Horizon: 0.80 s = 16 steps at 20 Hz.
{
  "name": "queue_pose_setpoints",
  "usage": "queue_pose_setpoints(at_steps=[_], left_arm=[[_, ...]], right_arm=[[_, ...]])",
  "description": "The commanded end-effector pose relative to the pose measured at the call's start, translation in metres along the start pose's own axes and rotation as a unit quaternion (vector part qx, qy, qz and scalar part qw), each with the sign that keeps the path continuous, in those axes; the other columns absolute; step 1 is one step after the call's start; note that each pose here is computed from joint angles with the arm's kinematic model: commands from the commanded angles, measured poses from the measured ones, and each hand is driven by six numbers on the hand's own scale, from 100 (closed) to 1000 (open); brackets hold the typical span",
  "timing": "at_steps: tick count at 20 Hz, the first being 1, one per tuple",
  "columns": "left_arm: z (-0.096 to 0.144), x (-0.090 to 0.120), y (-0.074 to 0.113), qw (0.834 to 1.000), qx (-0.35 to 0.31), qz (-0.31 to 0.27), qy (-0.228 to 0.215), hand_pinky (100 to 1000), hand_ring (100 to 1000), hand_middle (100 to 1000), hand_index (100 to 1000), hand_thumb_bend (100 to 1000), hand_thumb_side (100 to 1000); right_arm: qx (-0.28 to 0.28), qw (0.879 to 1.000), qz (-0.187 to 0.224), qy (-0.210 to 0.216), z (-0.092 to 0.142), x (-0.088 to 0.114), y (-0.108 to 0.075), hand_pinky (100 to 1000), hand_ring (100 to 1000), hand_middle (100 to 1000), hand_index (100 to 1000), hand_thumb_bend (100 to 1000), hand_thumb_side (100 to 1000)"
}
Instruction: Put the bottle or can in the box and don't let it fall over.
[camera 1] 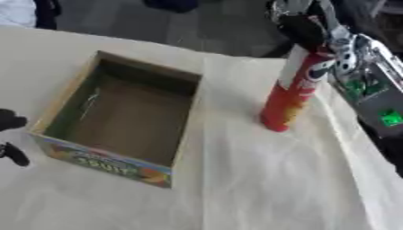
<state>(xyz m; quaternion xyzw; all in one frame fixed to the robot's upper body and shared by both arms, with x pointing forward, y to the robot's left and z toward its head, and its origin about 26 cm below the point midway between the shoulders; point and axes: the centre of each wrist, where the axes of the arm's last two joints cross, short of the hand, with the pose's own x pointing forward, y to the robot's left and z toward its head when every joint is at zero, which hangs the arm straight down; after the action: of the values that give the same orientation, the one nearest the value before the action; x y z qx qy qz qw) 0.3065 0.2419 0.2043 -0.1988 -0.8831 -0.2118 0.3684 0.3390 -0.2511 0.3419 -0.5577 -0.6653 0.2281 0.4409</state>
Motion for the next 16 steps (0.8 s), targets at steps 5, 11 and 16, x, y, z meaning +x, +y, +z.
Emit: queue_pose_setpoints(at_steps=[5,11,16], left_arm=[[-0.003,0.008,0.001,1.000,-0.011,-0.013,-0.009,506,801,721,836,100,674],[-0.003,0.008,0.001,1.000,-0.013,-0.015,-0.007,507,802,722,837,100,677],[-0.003,0.008,0.001,1.000,-0.014,-0.016,-0.005,507,802,722,837,100,678]], right_arm=[[-0.016,1.000,0.009,0.014,-0.004,-0.010,-0.012,751,951,968,934,100,893],[-0.053,0.998,-0.016,-0.002,-0.003,-0.009,-0.029,707,949,976,940,100,846],[-0.065,0.997,-0.032,0.003,-0.004,-0.013,-0.031,687,948,980,943,100,856]])
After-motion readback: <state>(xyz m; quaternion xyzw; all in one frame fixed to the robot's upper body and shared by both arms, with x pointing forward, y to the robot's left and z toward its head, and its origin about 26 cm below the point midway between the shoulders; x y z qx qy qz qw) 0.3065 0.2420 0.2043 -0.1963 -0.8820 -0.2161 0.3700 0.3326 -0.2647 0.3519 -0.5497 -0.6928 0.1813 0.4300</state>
